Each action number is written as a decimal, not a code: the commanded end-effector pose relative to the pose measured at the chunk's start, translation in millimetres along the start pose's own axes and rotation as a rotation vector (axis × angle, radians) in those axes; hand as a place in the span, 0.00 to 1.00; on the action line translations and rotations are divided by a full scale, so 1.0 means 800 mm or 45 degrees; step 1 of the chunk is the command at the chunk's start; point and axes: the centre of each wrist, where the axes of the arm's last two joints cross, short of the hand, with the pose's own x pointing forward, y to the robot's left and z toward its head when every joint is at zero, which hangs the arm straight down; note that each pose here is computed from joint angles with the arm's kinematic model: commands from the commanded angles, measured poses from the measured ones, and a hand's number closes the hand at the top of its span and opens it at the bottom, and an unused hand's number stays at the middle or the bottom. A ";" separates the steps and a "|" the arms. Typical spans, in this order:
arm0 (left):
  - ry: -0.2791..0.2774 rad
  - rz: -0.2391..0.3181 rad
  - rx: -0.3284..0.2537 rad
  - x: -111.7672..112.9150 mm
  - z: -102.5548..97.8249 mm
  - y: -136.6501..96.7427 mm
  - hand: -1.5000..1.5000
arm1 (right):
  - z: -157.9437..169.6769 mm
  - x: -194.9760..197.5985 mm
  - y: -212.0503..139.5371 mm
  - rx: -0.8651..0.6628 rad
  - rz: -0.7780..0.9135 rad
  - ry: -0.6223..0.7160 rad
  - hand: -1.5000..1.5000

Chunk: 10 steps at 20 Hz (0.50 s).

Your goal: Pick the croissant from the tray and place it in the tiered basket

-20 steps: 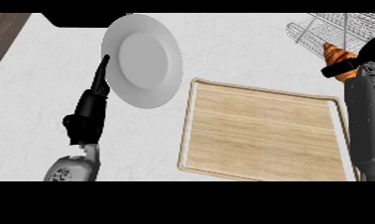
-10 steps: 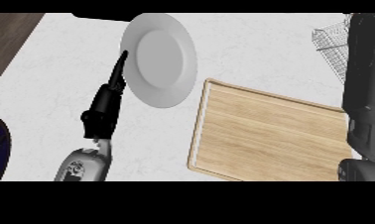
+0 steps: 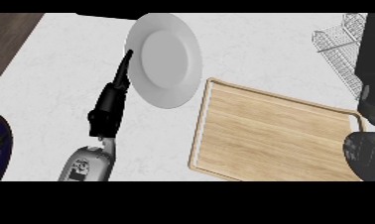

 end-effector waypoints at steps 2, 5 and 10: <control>0.011 0.009 0.020 0.007 -0.008 0.004 0.50 | -0.011 0.014 0.006 -0.025 -0.050 0.291 1.00; 0.015 0.014 0.037 0.009 -0.011 0.017 0.50 | -0.043 0.012 0.005 -0.047 0.017 0.308 1.00; -0.003 0.011 0.051 -0.001 -0.004 0.015 0.50 | -0.072 0.010 0.022 -0.052 0.073 0.316 1.00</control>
